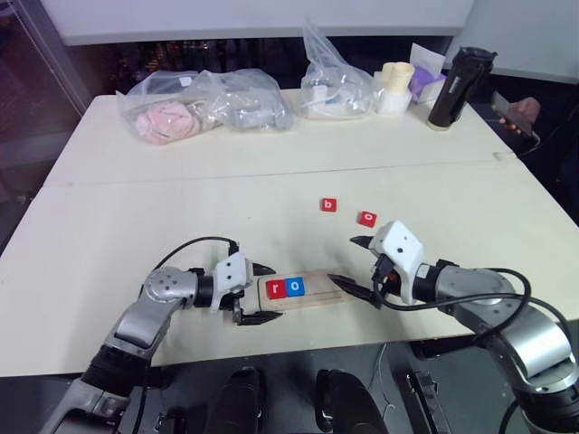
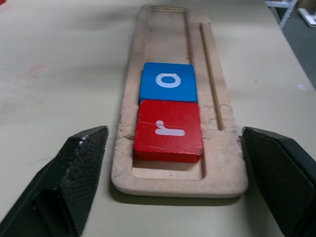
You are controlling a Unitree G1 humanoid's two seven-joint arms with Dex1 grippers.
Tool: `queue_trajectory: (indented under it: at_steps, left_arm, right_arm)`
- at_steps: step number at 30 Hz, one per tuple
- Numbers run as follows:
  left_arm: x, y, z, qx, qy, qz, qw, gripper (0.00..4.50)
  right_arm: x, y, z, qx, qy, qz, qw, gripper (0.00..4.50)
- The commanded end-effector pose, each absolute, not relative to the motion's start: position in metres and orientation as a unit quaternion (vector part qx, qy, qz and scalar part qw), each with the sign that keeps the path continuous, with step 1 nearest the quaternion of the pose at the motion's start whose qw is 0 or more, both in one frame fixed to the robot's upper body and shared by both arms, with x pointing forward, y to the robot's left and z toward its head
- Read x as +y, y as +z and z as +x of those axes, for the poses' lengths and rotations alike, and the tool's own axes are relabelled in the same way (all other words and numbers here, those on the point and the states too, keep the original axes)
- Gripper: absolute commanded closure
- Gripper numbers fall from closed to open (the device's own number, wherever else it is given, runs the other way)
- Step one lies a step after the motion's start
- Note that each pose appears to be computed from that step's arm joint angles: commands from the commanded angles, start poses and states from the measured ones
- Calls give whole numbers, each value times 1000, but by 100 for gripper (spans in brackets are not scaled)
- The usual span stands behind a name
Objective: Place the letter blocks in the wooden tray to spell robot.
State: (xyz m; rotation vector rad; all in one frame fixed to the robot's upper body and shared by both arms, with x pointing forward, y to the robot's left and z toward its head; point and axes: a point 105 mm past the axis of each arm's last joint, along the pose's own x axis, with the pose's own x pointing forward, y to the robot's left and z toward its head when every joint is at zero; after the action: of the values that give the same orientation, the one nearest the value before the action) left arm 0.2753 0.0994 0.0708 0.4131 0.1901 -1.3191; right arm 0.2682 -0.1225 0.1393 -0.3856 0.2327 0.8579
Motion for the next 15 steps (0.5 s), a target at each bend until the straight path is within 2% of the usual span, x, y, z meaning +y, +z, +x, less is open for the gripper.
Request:
queue_trajectory:
  at_steps: [1, 9, 15]
  left_arm:
    - [108, 69, 280, 89, -585, 198, 781, 1]
    - [109, 84, 281, 69, -583, 177, 790, 1]
    - [109, 93, 271, 65, -605, 153, 779, 1]
  right_arm:
    - [-119, 147, 269, 91, 415, -191, 885, 0]
    - [-117, 145, 268, 93, 420, -189, 883, 0]
    - [-116, 146, 269, 92, 422, -189, 882, 0]
